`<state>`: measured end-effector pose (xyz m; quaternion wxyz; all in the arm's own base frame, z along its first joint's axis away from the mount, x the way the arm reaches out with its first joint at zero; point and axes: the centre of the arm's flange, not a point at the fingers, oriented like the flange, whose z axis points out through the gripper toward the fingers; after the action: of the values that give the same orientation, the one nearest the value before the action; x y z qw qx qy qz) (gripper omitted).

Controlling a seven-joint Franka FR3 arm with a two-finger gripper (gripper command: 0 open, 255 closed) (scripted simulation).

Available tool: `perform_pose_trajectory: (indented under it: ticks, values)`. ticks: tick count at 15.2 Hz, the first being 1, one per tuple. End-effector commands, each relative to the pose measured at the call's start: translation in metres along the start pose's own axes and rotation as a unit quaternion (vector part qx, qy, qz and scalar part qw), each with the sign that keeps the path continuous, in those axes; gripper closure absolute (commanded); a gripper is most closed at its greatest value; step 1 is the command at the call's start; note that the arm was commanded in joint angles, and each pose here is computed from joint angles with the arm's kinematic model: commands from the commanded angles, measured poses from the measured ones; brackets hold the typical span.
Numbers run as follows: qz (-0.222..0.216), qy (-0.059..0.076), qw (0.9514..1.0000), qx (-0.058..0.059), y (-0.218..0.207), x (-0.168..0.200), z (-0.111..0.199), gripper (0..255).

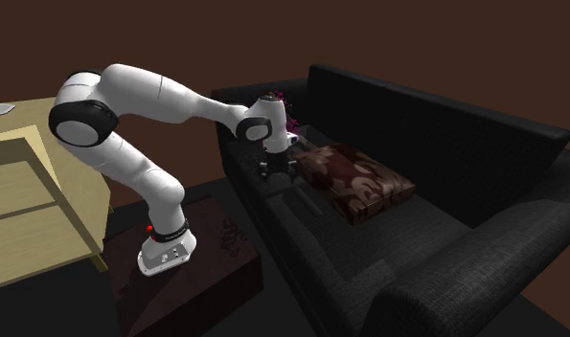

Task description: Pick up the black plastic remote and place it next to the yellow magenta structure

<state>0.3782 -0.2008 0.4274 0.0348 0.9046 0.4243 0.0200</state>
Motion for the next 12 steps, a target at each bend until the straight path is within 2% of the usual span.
perform_pose_trajectory:
  ticks: [1,5,9,12]
  values:
    - [-0.046,0.006,0.9989,-0.007,0.019,0.003,0.019,0]
    - [-0.132,0.019,0.9909,-0.017,0.055,0.016,0.051,0]
    - [-0.213,0.031,0.9761,-0.027,0.087,0.034,0.081,0]
    - [-0.213,0.031,0.9761,-0.027,0.087,0.035,0.097,0]
